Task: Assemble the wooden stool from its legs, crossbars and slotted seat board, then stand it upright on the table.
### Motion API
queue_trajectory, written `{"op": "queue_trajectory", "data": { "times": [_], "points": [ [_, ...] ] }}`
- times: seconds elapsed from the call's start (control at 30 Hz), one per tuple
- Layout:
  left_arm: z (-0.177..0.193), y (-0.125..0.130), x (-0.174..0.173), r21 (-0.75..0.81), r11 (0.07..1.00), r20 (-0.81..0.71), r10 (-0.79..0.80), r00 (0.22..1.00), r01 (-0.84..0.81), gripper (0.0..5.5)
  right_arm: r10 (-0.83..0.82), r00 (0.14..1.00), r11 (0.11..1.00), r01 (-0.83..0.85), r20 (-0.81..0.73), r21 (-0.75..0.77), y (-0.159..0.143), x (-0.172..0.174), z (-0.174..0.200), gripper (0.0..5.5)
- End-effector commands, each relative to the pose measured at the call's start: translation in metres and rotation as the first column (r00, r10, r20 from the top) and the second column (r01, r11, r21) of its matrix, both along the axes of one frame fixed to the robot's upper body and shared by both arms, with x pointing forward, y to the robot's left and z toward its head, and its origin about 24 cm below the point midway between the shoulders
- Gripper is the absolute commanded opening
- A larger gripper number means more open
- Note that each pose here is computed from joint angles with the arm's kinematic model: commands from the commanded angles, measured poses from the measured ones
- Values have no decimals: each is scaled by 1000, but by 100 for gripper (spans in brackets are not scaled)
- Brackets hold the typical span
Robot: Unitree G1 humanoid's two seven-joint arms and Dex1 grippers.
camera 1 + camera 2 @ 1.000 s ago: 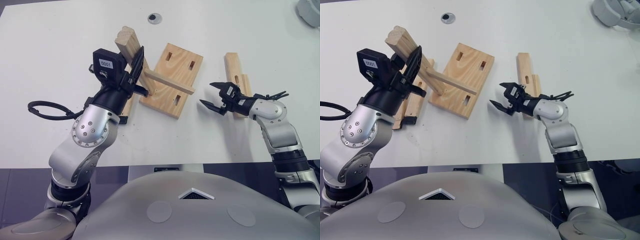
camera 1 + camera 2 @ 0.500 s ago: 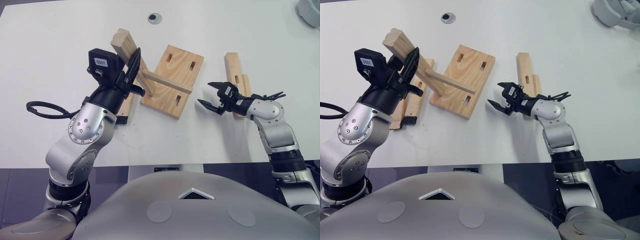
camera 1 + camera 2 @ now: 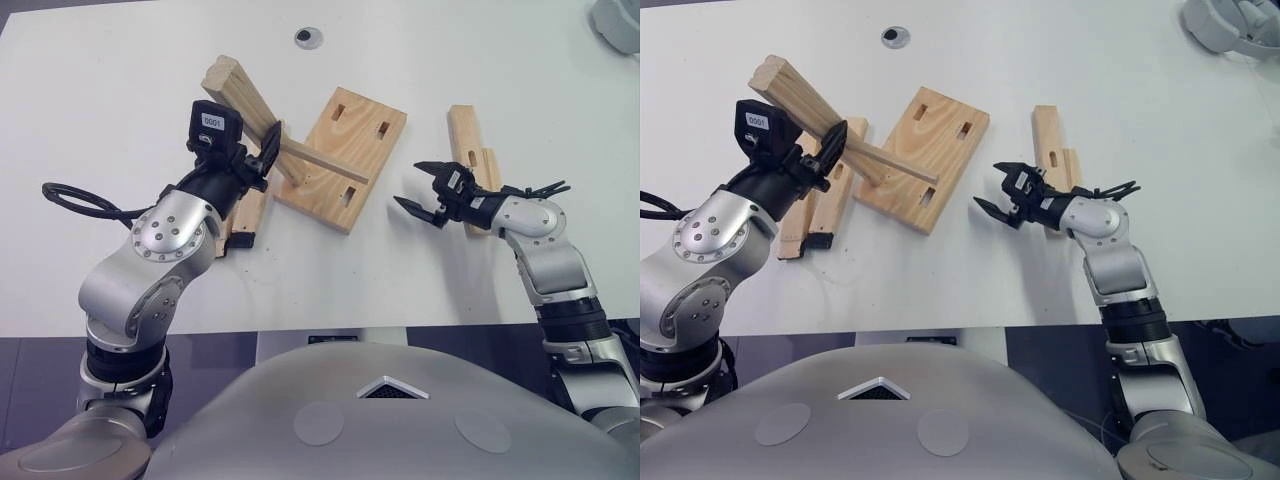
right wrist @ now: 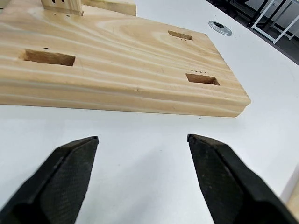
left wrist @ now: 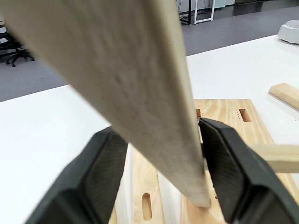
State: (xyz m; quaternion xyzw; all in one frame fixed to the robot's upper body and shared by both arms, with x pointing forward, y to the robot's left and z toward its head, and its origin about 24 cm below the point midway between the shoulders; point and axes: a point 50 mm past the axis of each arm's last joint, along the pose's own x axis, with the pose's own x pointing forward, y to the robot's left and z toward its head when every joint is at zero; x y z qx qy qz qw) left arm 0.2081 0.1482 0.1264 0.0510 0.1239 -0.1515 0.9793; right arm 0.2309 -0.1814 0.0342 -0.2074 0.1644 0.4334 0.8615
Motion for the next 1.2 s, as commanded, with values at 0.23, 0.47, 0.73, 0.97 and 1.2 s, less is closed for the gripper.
{"op": "queue_trajectory", "data": {
  "times": [0.23, 0.47, 0.73, 0.97, 1.2],
  "points": [
    [22, -3, 16, -85, 996, 69, 26, 997, -20, 442, 7, 1000, 1000, -7, 7, 0, 6, 1, -1, 356],
    [50, 7, 20, -260, 962, 185, -38, 982, 87, 537, -6, 1000, 1000, 6, -4, 11, 8, -5, -4, 356],
    [59, 71, -7, -423, 838, 203, -284, 937, 346, 537, -58, 998, 998, 58, -9, 13, 6, -8, -6, 356],
    [-7, 85, 1, 21, 934, -115, -351, 929, 356, 537, -68, 998, 998, 68, 2, -2, 3, -2, -4, 356],
    [-49, 58, 32, 319, 880, -99, -338, 936, 352, 537, -71, 997, 997, 72, 25, -25, -3, 8, 1, 356]
  ]
}}
